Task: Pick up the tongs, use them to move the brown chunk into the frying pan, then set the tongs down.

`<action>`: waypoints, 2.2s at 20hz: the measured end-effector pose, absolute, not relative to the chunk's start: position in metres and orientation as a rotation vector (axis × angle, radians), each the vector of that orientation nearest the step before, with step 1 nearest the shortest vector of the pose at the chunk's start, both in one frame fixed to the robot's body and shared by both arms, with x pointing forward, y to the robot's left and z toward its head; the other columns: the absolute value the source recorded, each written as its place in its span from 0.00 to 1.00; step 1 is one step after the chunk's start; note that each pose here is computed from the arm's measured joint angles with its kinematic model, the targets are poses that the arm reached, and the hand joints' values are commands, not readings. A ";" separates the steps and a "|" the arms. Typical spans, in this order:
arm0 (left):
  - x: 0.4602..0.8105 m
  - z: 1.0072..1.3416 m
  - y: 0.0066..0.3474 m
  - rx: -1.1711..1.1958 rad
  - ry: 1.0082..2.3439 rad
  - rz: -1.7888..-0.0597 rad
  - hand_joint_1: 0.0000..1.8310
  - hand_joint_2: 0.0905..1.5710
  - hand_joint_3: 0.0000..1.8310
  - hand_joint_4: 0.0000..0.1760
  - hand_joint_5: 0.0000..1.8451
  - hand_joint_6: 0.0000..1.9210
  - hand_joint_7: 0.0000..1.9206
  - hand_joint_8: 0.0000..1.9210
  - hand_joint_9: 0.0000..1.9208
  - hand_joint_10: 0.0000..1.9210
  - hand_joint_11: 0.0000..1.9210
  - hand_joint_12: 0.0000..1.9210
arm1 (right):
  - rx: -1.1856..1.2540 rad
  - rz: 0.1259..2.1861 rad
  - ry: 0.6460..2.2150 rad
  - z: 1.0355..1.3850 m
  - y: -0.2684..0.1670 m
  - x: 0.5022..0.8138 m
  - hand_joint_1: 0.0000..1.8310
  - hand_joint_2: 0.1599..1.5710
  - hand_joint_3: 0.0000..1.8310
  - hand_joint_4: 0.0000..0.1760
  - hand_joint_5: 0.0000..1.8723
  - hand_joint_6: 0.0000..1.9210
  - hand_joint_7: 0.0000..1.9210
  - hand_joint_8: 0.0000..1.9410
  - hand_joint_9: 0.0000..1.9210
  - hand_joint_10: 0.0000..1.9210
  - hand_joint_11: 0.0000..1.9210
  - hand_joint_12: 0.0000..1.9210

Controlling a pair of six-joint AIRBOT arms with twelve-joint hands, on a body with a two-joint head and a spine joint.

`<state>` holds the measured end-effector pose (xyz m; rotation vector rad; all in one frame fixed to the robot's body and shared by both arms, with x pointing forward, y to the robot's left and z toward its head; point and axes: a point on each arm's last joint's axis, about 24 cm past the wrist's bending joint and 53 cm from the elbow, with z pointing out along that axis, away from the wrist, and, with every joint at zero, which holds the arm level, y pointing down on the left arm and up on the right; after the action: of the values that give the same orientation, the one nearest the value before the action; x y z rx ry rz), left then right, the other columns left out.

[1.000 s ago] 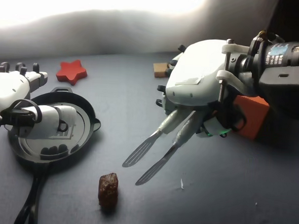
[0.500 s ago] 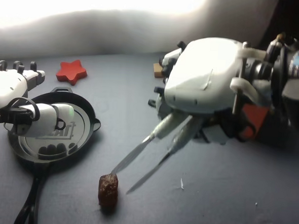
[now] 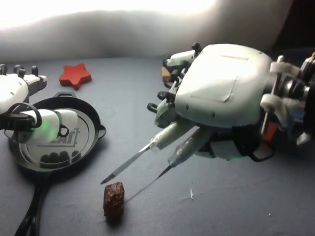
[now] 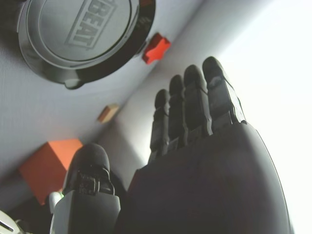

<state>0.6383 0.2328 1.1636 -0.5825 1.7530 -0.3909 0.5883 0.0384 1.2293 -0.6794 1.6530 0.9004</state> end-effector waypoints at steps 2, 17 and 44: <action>0.638 1.164 0.233 -0.583 1.753 -0.391 0.00 0.79 0.00 0.15 0.09 0.00 0.09 0.00 0.07 0.00 0.00 0.12 | -0.699 0.889 1.641 1.228 0.039 0.587 0.55 0.70 0.00 0.00 0.43 0.02 0.46 0.00 0.42 0.10 0.14 0.76; 0.639 1.166 0.233 -0.600 1.746 -0.402 0.00 0.80 0.00 0.13 0.08 0.00 0.08 0.00 0.07 0.00 0.00 0.14 | -0.713 0.852 1.748 1.211 0.024 0.573 0.54 0.69 0.00 0.00 0.42 0.01 0.43 0.00 0.34 0.22 0.11 0.78; 0.647 1.155 0.262 -0.605 1.746 -0.315 0.00 0.79 0.00 0.14 0.08 0.00 0.09 0.00 0.08 0.00 0.00 0.13 | -0.003 0.686 1.987 1.201 0.005 0.611 0.55 0.69 0.00 0.00 0.43 0.00 0.44 0.00 0.33 0.27 0.12 0.78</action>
<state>0.6474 0.2619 1.1550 -0.6053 1.7457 -0.3150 0.6114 0.0047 1.2010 -0.0028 1.9868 0.6856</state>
